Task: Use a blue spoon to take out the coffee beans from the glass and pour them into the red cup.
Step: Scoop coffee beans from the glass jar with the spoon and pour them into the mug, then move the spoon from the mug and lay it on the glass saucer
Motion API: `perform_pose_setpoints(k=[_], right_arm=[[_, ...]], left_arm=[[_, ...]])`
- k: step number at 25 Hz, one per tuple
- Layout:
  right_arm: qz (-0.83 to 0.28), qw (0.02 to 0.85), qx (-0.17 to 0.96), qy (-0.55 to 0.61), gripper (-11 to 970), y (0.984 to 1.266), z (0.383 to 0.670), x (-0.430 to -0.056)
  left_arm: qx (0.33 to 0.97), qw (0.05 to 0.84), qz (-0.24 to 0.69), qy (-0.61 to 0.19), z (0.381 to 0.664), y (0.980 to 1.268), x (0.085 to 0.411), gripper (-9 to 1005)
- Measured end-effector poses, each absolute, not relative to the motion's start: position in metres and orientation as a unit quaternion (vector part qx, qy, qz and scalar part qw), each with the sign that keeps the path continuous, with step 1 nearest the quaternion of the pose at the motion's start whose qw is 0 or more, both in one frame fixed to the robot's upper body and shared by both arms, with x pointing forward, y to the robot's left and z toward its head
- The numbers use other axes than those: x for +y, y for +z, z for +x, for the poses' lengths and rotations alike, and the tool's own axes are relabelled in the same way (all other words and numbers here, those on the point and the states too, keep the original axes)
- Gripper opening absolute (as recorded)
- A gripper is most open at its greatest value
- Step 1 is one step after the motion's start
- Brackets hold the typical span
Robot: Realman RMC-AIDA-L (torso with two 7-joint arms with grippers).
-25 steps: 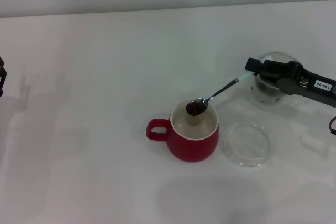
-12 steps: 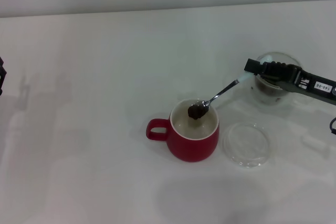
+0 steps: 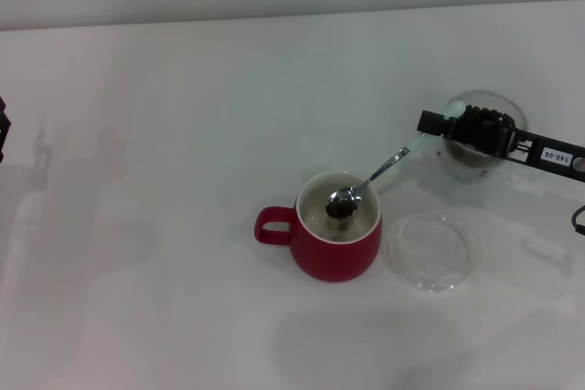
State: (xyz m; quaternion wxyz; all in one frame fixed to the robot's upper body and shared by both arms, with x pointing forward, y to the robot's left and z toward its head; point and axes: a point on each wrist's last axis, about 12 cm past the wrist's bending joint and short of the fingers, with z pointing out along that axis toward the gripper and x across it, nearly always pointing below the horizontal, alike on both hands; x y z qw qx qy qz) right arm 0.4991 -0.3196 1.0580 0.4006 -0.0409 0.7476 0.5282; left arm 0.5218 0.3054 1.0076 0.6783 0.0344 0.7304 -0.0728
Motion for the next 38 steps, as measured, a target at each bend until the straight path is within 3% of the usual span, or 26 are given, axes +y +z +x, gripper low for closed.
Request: perform_pose_setpoints(k=[25, 38], right_arm=[[-0.148, 0.466, 0.729, 0.48, 148, 1.061, 0.499, -0.317], [-0.034, 0.469, 0.701, 0.536, 148, 1.071, 0.495, -0.331]], left_arm=[[0.73, 0.679, 0.034, -0.074, 0.522, 1.008, 0.304, 560], [0.729, 0.679, 0.034, -0.075, 0.523, 1.008, 0.303, 561]])
